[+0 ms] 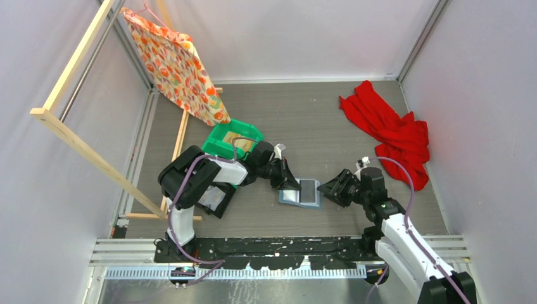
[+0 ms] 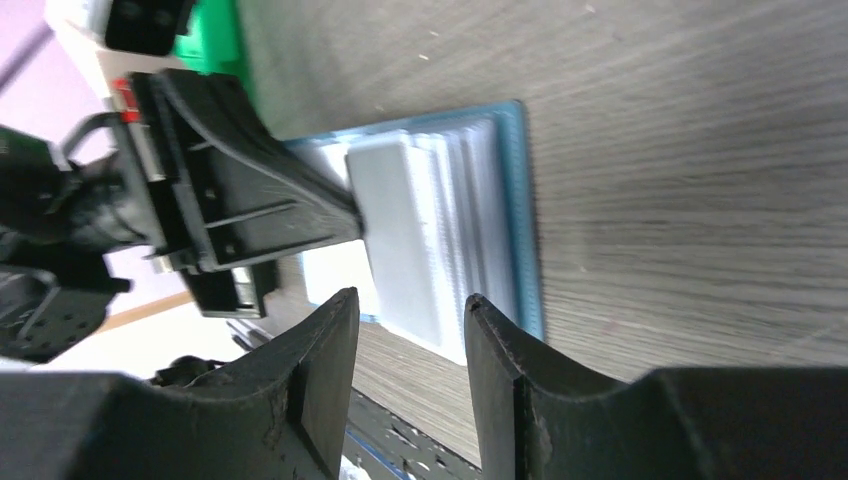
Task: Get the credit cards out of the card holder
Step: Remove the credit card from the card holder.
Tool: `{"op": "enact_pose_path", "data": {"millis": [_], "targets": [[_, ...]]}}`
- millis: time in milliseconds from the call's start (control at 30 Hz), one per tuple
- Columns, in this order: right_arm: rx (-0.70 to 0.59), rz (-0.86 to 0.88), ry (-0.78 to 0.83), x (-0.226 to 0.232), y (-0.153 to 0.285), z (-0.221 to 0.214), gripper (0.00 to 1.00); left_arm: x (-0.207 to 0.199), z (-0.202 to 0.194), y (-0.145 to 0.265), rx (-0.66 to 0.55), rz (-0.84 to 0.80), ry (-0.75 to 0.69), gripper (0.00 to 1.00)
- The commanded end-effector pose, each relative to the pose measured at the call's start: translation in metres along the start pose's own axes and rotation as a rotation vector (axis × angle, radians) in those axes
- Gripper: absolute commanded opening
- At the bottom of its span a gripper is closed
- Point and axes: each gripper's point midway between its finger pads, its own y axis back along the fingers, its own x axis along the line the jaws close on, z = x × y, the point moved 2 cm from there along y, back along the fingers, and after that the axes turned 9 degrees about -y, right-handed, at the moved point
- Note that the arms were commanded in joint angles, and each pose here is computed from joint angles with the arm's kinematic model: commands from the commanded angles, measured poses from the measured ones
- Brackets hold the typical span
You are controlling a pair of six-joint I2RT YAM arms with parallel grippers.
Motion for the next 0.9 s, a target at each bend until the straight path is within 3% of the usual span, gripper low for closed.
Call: {"op": "enact_pose_path", "data": {"millis": [0, 333, 867], "targets": [[-0.034, 0.140, -0.019, 0.024, 0.003, 0.004, 0.48, -0.033, 0.009, 0.014, -0.035, -0.105, -0.056, 0.01], [0.013, 0.192, -0.015, 0.033, -0.011, 0.006, 0.36, -0.031, 0.006, 0.014, -0.036, -0.128, -0.038, 0.01], [0.061, 0.098, -0.011, 0.007, -0.032, 0.004, 0.34, -0.026, 0.005, 0.012, -0.025, -0.105, -0.046, 0.01]]}}
